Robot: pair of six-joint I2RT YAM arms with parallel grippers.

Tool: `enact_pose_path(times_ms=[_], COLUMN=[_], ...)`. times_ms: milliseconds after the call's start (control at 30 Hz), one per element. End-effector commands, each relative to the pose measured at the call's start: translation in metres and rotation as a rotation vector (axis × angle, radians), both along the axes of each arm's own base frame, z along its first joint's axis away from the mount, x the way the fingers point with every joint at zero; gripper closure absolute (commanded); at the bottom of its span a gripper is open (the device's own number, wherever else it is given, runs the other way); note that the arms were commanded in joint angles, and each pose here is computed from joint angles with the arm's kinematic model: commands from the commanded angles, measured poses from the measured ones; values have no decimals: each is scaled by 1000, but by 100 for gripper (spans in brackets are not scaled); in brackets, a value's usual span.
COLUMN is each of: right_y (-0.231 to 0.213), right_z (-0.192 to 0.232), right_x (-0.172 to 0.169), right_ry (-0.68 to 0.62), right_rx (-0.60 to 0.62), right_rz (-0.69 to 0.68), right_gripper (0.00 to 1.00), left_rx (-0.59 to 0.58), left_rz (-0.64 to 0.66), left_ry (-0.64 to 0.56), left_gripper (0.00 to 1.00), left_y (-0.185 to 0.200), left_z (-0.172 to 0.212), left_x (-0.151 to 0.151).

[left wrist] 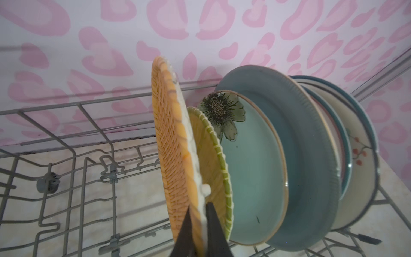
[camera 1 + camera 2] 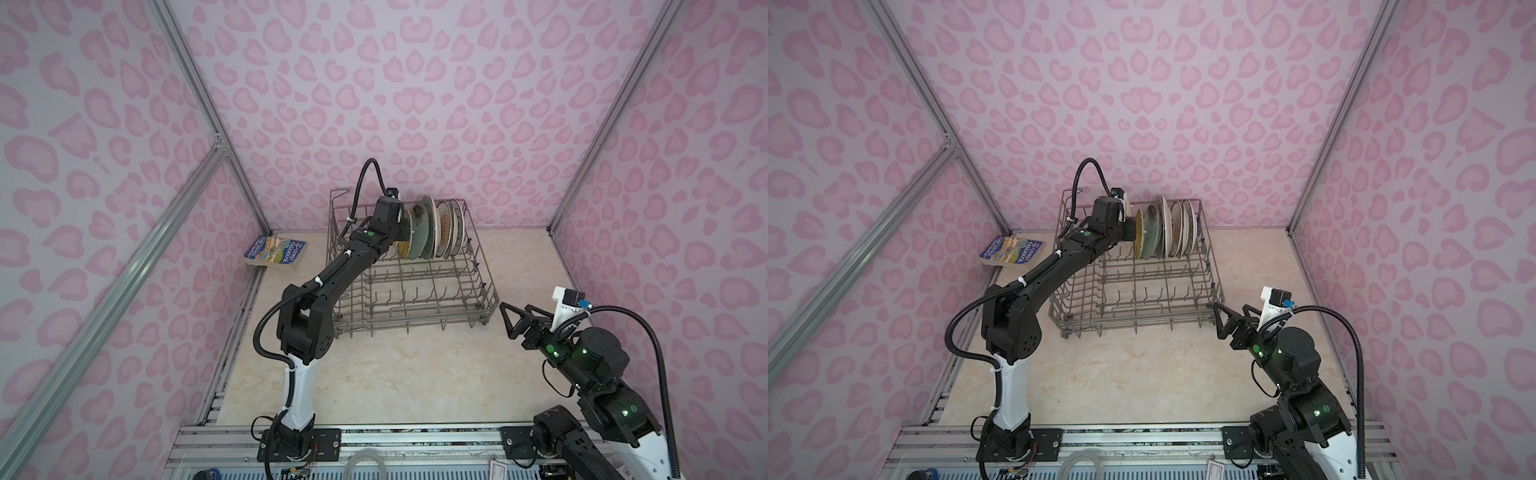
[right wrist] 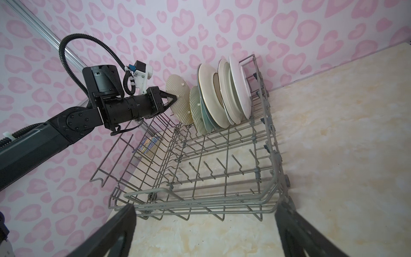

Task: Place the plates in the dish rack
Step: 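Carry the orange mat into the rack with the left gripper while the right gripper withdraws, then lower the orange mat into the slot in front of the straw mat, open left gripper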

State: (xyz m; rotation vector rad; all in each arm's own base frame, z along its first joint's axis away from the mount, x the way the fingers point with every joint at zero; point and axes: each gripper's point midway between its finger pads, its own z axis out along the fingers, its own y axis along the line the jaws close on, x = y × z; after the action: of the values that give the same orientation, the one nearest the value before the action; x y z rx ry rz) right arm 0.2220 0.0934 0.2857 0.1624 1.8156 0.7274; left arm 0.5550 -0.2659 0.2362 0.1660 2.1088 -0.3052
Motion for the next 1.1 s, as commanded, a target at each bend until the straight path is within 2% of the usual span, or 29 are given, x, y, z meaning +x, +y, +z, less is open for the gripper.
enact_pose_path(times_ms=[0, 500, 767, 900, 967, 1067], right_y=[-2, -2, -5, -6, -7, -7], right_z=[-5, -11, -10, -8, -7, -2], right_x=[2, 2, 1, 0, 0, -1], right_ry=[5, 21, 21, 18, 18, 15], right_rx=[-2, 6, -3, -6, -5, -4], right_rz=[-14, -19, -31, -36, -40, -37], right_gripper=[3, 3, 3, 3, 3, 3], left_rx=[24, 73, 13, -19, -29, -55], left_rz=[0, 49, 34, 25, 25, 9], left_ry=[-21, 116, 128, 98, 80, 52], left_gripper=[96, 97, 69, 65, 58, 56], left_y=[1, 16, 10, 8, 9, 7], left_z=[-3, -60, -50, -27, -15, 7], left_x=[7, 23, 19, 15, 14, 11])
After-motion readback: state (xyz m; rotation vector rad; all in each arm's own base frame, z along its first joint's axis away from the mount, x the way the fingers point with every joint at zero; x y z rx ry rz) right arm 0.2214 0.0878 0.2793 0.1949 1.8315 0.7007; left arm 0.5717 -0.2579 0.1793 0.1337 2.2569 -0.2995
